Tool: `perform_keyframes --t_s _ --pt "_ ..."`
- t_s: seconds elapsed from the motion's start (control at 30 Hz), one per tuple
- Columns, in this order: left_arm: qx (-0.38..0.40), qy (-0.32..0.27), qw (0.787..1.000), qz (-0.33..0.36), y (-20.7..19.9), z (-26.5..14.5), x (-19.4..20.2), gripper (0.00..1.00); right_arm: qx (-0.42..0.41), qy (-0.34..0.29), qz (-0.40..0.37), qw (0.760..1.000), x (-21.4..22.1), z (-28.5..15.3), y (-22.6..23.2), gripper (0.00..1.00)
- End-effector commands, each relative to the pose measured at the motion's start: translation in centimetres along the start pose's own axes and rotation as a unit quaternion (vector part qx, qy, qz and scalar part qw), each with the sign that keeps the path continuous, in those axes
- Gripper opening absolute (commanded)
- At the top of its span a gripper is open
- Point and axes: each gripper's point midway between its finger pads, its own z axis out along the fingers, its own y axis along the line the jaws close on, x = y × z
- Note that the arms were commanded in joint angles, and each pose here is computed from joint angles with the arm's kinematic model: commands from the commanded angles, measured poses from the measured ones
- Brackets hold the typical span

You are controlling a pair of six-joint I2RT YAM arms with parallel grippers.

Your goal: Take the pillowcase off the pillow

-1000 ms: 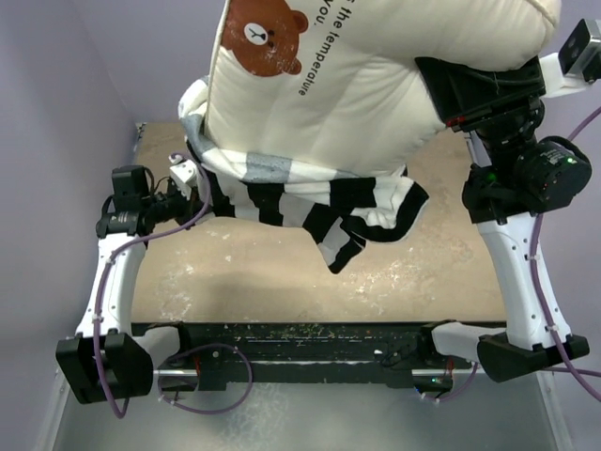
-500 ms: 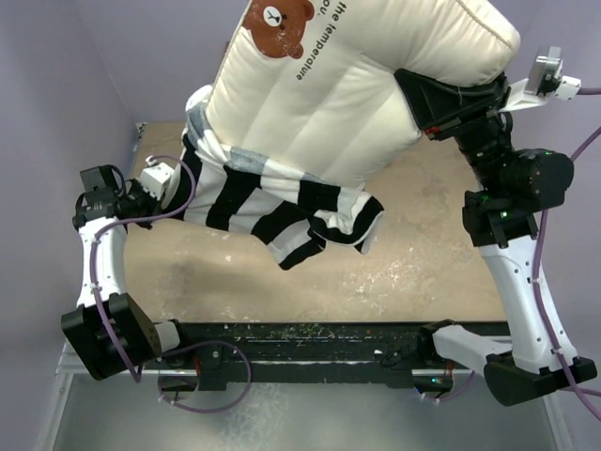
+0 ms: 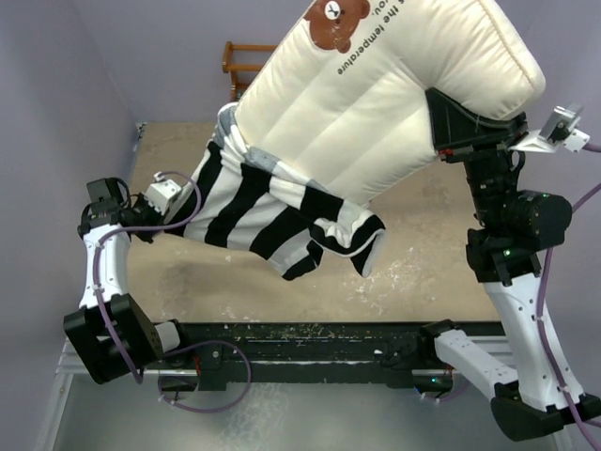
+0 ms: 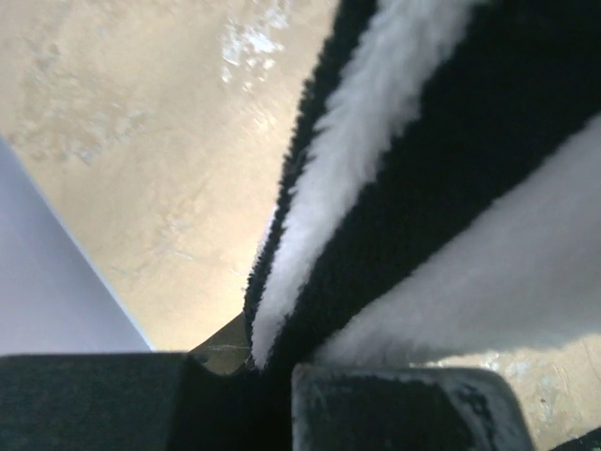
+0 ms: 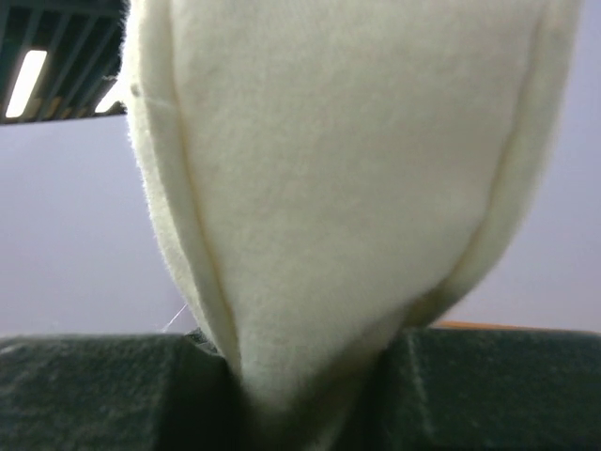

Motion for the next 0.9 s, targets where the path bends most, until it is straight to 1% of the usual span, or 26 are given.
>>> perform_keyframes --t_s 0.0,0.1,0.17,0.27,0.33,0.37,0.43,0.5,0.53,0.63,0.7,0.8,0.87 --pt "-0.056 0.058 0.996 0.022 1.8 -1.2 3.4 0.00 0.012 -0.285 -0.052 0.957 -16.2 -3.6 3.9 0.00" --pt "-0.071 0.028 0.997 0.019 2.3 -1.8 1.8 0.00 0.013 -0.279 -0.048 0.959 -15.5 -3.3 3.5 0.00" --pt "-0.082 0.040 0.996 0.018 2.9 -1.6 2.2 0.00 0.020 -0.294 -0.051 0.954 -16.4 -3.6 3.4 0.00" --pt "-0.077 0.055 0.995 0.008 3.6 -1.4 2.4 0.00 -0.001 -0.270 -0.076 0.960 -16.2 -2.9 4.6 0.00" --pt "-0.084 0.045 0.995 0.003 4.3 -1.7 1.5 0.00 0.004 -0.254 -0.083 0.964 -15.6 -2.4 4.2 0.00" --pt "-0.084 0.029 0.996 0.000 4.5 -2.0 0.5 0.00 0.002 -0.251 -0.073 0.965 -15.3 -2.3 4.2 0.00" --pt "-0.072 -0.007 0.997 -0.015 4.3 -2.9 -1.9 0.00 0.007 -0.241 -0.062 0.968 -14.6 -2.1 3.7 0.00" --pt "-0.052 -0.045 0.997 -0.019 3.7 -3.8 -5.3 0.00 0.021 -0.205 -0.055 0.977 -12.6 -1.6 2.6 0.00" --pt "-0.040 -0.060 0.997 -0.015 3.0 -4.0 -7.1 0.00 0.026 -0.202 -0.047 0.978 -12.1 -1.4 2.2 0.00" --pt "-0.007 -0.105 0.994 -0.008 0.4 -4.3 -12.4 0.00 0.024 -0.167 0.006 0.986 -9.2 -0.8 1.2 0.00" --pt "-0.007 -0.131 0.991 -0.014 0.0 -3.9 -15.7 0.00 0.026 -0.150 0.042 0.987 -7.6 -0.9 0.6 0.00" --pt "-0.079 -0.181 0.980 -0.024 4.2 -4.8 -20.9 0.00 0.030 -0.127 0.077 0.989 -5.8 -1.0 0.1 0.00" --pt "-0.098 -0.203 0.974 -0.019 5.8 -5.2 -23.9 0.00 0.042 -0.118 0.101 0.987 -4.9 -1.1 -0.6 0.00"
